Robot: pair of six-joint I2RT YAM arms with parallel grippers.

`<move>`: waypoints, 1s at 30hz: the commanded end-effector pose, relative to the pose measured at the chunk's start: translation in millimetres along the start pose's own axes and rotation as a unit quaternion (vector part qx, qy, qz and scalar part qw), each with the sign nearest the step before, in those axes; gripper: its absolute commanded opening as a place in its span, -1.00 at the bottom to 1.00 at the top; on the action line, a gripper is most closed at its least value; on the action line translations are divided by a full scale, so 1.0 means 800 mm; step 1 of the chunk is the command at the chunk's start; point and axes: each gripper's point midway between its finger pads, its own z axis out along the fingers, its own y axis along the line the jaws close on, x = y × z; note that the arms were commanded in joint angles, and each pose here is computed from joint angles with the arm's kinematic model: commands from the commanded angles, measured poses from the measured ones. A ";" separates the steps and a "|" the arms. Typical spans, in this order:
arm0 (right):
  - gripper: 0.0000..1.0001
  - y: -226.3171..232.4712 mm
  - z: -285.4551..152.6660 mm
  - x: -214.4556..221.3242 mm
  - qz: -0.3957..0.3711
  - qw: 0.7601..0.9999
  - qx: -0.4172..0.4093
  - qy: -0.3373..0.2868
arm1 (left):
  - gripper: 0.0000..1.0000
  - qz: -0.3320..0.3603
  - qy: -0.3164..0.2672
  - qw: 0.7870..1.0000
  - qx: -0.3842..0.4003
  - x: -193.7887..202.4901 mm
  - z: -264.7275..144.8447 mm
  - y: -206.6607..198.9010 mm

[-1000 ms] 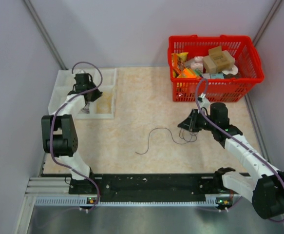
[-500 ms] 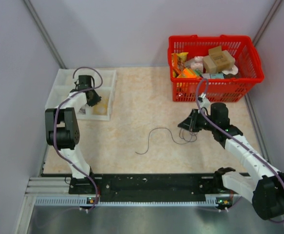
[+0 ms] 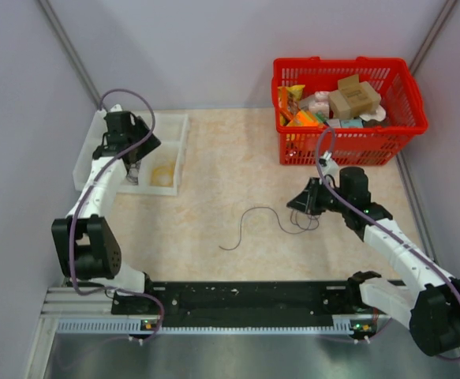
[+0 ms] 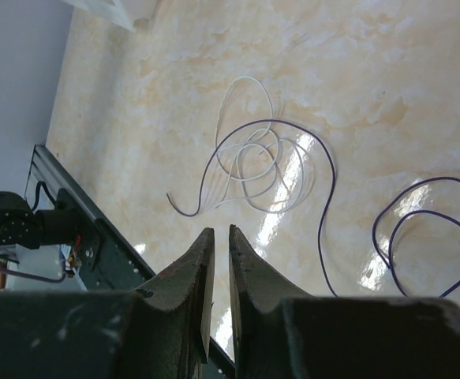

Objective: Untangle the cables

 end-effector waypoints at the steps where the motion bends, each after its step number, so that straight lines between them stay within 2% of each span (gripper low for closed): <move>1: -0.74 0.011 0.008 0.005 -0.018 1.000 -0.009 0.011 | 0.22 0.026 -0.031 0.996 0.079 -0.013 -0.067 -0.032; 4: -0.74 0.014 0.015 0.012 -0.021 1.000 -0.008 0.022 | 0.22 0.044 -0.030 0.995 0.086 0.000 -0.080 -0.026; 6: -0.74 0.019 0.019 0.016 -0.026 0.999 -0.008 0.027 | 0.19 0.056 -0.017 0.996 0.070 0.009 -0.086 -0.015; 10: -0.74 0.032 0.026 0.023 -0.033 0.999 -0.013 0.037 | 0.15 0.078 -0.031 0.996 0.027 0.006 -0.083 0.008; 15: -0.74 0.041 0.031 0.033 -0.040 0.998 -0.011 0.042 | -0.09 0.096 -0.008 0.995 -0.036 0.006 -0.033 0.029; 17: -0.74 0.042 0.030 0.034 -0.040 0.998 -0.010 0.040 | -0.43 0.101 0.035 0.993 -0.054 0.012 -0.006 0.028; 19: -0.74 0.042 0.028 0.034 -0.039 0.999 -0.009 0.035 | -0.58 0.113 0.061 0.989 -0.069 0.022 0.020 0.026; 23: -0.74 0.043 0.020 0.031 -0.043 0.999 -0.007 0.022 | -0.68 0.168 0.060 0.980 -0.090 0.050 0.044 0.007; 24: -0.74 0.043 0.019 0.031 -0.044 0.999 -0.006 0.020 | -0.76 0.173 0.069 0.977 -0.103 0.060 0.050 0.007; 26: -0.73 0.044 0.016 0.031 -0.046 0.999 -0.006 0.018 | -0.76 0.180 0.082 0.972 -0.126 0.075 0.055 0.010; 30: -0.73 0.041 0.015 0.033 -0.050 0.999 -0.001 0.021 | -0.76 0.182 0.094 0.973 -0.110 0.089 0.067 -0.006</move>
